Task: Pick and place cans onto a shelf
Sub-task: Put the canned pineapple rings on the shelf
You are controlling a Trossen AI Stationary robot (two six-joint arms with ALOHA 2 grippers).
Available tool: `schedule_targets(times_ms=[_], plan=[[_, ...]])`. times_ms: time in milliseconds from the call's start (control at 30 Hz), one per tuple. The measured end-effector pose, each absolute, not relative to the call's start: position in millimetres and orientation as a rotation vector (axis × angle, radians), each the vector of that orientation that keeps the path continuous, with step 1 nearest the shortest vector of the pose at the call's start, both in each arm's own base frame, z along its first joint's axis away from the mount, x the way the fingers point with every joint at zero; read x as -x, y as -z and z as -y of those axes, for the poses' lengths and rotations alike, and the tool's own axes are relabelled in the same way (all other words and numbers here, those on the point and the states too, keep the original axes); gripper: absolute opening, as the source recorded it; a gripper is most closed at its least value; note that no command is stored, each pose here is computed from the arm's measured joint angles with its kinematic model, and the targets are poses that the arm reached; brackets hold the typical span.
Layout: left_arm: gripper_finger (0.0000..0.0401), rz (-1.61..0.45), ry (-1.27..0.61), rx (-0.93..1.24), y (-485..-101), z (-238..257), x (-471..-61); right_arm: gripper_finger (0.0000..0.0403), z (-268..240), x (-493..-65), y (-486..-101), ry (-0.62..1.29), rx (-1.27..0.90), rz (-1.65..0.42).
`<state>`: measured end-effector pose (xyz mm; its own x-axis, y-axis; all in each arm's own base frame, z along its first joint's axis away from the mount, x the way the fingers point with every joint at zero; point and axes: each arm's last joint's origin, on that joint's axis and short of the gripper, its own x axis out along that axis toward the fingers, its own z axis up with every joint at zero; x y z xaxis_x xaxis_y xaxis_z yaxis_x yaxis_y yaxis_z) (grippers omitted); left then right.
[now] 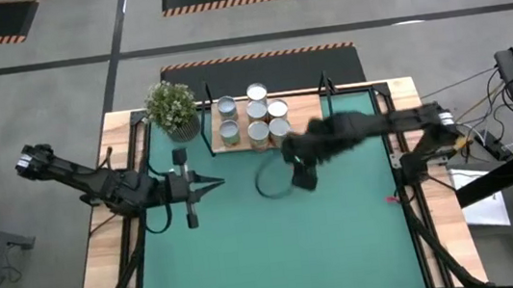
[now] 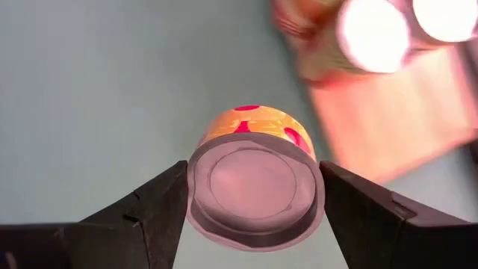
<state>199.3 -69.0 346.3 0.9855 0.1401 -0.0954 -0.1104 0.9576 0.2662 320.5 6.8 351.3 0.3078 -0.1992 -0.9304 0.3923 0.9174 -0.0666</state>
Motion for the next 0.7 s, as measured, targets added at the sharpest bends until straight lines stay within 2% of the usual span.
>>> schedule_targets(times_ms=[133, 400, 700], plan=[[0.0, -0.104, -0.129, -0.245, -347.9, 68.0, -197.0, 0.0263, 32.6, -328.2, -345.8, 0.373, -0.06, -1.367], [0.0, -0.115, -0.128, -0.25, -346.2, 67.9, -196.8, 0.0263, 89.6, -323.2, -326.6, 0.297, 0.007, -1.489], [0.0, -0.114, -0.128, -0.251, -345.9, 68.0, -196.9, 0.0263, 128.3, -318.5, -299.7, 0.283, 0.007, -1.446]])
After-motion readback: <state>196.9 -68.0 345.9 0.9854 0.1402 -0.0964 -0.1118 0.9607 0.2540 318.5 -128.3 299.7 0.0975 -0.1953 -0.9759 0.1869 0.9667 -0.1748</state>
